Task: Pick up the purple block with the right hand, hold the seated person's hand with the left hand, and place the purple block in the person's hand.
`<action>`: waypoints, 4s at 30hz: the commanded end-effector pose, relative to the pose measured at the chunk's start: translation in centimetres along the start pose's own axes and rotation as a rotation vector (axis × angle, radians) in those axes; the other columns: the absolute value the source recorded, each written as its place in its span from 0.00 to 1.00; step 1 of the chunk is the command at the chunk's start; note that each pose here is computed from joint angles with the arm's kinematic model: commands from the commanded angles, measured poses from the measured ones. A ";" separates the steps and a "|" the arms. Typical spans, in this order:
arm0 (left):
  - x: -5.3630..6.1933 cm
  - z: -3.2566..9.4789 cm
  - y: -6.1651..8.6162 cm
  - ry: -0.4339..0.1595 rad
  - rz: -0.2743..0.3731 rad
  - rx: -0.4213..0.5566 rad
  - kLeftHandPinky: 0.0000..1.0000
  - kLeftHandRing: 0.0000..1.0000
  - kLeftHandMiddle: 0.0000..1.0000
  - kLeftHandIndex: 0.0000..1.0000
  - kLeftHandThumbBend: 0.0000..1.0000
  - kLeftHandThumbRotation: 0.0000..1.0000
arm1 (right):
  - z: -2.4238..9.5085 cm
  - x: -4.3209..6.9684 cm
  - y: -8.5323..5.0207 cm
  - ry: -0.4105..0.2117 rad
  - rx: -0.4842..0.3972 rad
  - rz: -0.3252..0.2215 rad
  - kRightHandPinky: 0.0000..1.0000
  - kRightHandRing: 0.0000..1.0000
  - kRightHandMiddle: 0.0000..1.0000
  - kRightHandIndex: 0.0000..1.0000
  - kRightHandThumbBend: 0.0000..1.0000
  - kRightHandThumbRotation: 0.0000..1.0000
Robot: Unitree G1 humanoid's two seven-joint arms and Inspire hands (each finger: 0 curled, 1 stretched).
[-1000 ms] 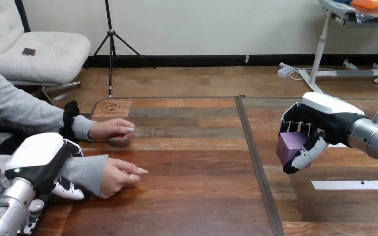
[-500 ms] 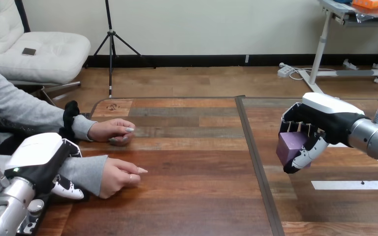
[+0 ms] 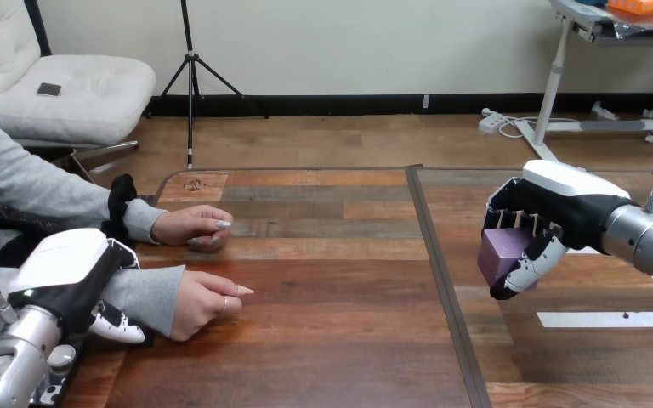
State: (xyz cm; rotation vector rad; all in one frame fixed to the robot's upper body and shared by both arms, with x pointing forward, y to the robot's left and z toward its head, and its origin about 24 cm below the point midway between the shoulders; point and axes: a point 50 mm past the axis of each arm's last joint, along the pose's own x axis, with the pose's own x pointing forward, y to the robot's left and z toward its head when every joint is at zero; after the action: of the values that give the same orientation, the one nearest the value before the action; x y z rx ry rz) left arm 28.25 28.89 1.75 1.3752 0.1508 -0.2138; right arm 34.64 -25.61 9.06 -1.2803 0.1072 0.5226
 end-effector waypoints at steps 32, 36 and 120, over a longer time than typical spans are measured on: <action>0.3 0.9 -0.2 -0.028 0.022 0.004 0.24 0.31 0.37 0.36 0.87 0.00 | 0.9 0.2 -1.9 -0.035 0.016 -0.082 0.36 0.40 0.45 0.44 0.79 0.00; 0.3 0.9 -0.2 -0.035 0.028 0.008 0.23 0.30 0.36 0.36 0.88 0.00 | 0.9 0.2 -1.9 -0.037 0.015 -0.082 0.36 0.40 0.45 0.44 0.79 0.00; -0.4 2.5 3.7 -0.153 0.228 -0.082 0.15 0.20 0.27 0.27 0.83 0.00 | 1.1 0.4 -1.4 -0.041 0.026 -0.108 0.36 0.41 0.46 0.44 0.80 0.00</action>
State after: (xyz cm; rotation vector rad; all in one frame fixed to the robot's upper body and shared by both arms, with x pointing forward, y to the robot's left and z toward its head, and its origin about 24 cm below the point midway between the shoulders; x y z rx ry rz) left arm 26.99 28.12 1.98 1.3196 0.0570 -0.1939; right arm 34.62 -25.68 9.00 -1.2792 0.1059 0.5110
